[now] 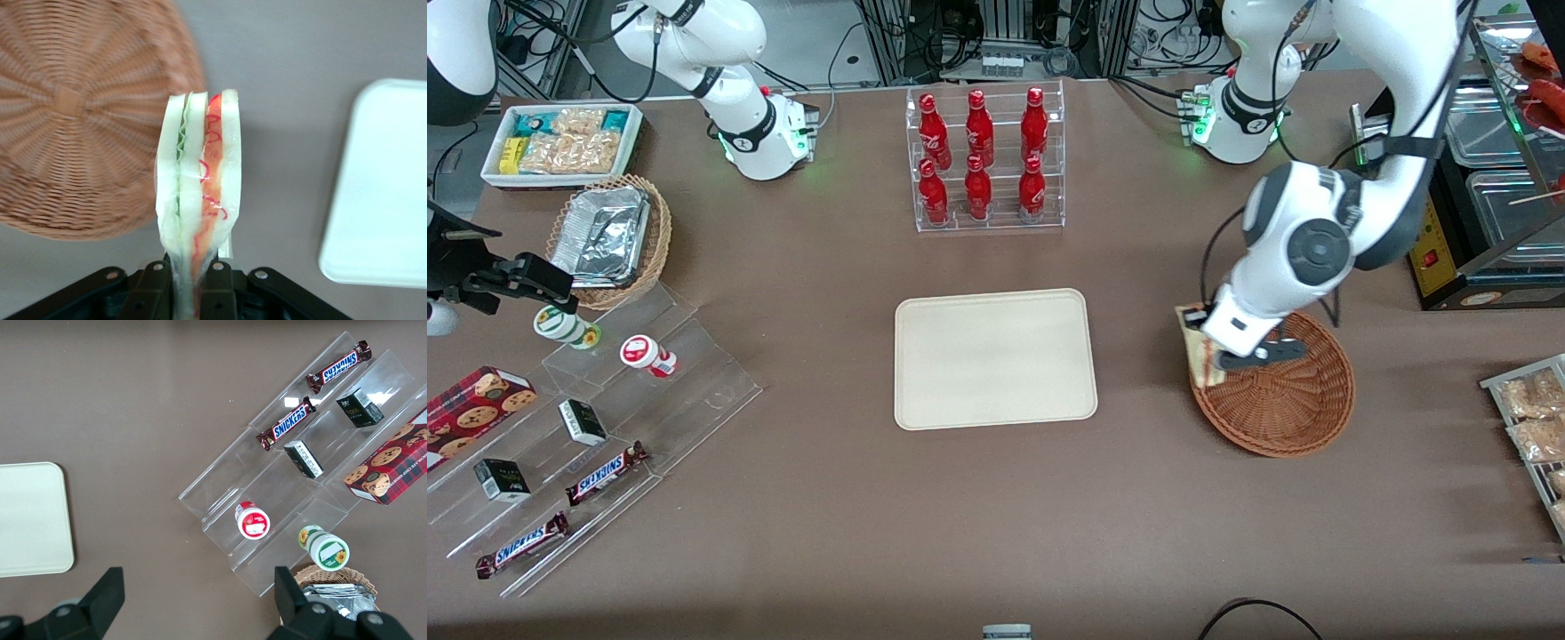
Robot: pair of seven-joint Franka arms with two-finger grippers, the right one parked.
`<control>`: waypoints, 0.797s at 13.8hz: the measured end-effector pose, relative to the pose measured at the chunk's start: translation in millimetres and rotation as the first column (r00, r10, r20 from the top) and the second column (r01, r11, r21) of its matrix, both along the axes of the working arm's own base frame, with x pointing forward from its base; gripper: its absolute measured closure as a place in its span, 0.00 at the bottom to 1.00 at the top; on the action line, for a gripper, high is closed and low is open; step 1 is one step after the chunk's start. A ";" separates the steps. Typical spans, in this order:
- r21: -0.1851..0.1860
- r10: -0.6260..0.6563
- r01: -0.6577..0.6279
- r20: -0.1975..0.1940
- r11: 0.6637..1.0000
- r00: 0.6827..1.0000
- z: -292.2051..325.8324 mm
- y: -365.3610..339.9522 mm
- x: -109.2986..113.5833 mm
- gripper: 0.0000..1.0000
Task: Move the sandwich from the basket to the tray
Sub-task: 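Lift the sandwich out of the basket with the left gripper, then carry the sandwich over the cream tray and lower it onto it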
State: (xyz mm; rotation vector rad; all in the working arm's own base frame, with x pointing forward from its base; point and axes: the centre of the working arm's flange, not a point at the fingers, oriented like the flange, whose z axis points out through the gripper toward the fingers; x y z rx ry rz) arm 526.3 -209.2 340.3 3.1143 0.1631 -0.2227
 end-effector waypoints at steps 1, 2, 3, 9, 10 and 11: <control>-0.008 -0.010 0.010 0.004 1.000 1.000 3.2 -19.7 -4.5 0.85; -0.016 -0.009 0.010 0.006 1.000 1.000 5.5 -40.2 -8.2 0.85; -0.024 -0.007 0.007 0.007 1.000 1.000 6.7 -63.3 -11.4 0.85; 0.004 -0.006 0.006 0.020 1.000 1.000 -21.9 -195.7 -32.4 0.85; 0.011 0.007 -0.007 0.028 1.000 1.000 -29.5 -217.1 -34.6 0.85; 0.016 0.019 -0.020 0.037 1.000 0.999 -37.0 -238.2 -36.7 0.85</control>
